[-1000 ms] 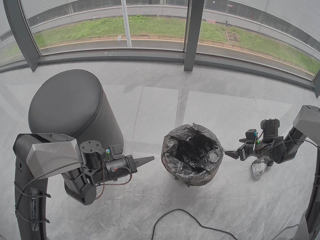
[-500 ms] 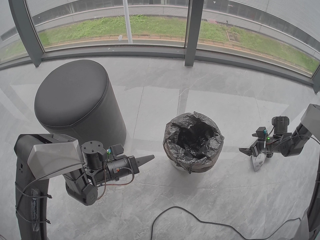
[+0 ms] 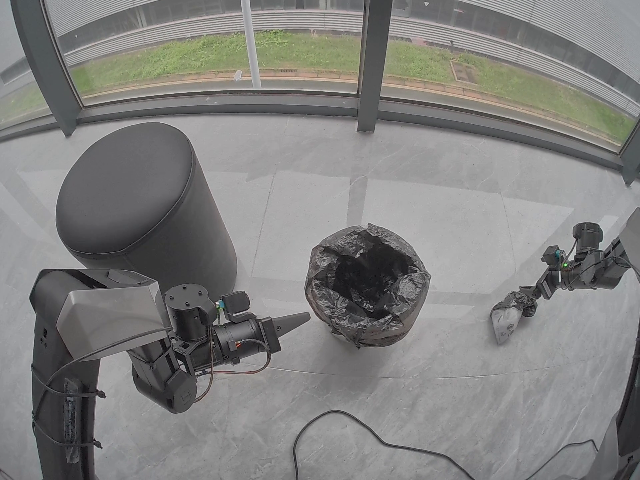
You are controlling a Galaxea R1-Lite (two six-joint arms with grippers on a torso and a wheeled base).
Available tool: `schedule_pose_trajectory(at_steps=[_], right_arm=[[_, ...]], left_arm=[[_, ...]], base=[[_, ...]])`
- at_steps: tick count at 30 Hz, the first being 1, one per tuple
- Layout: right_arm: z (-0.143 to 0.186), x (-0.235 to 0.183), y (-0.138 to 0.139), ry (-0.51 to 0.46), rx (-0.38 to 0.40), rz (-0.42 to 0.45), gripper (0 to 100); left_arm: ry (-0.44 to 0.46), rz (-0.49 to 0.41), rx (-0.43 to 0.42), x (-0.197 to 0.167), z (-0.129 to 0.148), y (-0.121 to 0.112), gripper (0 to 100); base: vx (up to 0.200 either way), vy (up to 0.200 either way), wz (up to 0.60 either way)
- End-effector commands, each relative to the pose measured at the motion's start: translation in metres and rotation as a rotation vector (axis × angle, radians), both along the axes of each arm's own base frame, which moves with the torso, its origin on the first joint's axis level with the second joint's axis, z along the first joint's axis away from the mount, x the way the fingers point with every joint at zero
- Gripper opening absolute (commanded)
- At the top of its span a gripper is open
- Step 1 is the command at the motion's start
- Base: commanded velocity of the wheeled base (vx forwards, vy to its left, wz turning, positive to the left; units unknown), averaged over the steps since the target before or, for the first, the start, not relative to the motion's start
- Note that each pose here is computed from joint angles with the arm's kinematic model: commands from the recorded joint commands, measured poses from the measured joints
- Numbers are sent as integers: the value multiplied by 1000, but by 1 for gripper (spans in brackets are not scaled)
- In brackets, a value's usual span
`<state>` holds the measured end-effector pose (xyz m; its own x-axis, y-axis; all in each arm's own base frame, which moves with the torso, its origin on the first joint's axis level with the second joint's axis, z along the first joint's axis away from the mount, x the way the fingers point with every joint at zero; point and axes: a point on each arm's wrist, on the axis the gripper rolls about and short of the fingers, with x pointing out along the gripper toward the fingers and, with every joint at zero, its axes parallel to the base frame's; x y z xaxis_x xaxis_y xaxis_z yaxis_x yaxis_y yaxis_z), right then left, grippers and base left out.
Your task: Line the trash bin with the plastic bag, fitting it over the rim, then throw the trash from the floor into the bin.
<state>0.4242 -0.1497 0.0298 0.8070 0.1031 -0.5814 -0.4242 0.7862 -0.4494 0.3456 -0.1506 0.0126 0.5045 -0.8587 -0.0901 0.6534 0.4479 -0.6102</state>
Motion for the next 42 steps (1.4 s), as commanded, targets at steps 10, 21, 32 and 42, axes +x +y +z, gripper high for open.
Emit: schedule_pose_trajectory(at_steps=[10,21,32,42], right_arm=[[-45,6,-14,62,22,-16,100],[-66,25,-12,44,38,29,100],[-78,45,-12,56,56,50,100],[-94,57,-17,117,93,70,100]], left_arm=[[4,-11,13,-4,-2,4,0],[2,-13,12,-3,-2,3,0],[4,-8,16,-4,-4,1,0],[25,-7,27,-10,-7,1,0]], base=[[0,-100,0],[182,0,0],[145,55,0],[0,0,0]])
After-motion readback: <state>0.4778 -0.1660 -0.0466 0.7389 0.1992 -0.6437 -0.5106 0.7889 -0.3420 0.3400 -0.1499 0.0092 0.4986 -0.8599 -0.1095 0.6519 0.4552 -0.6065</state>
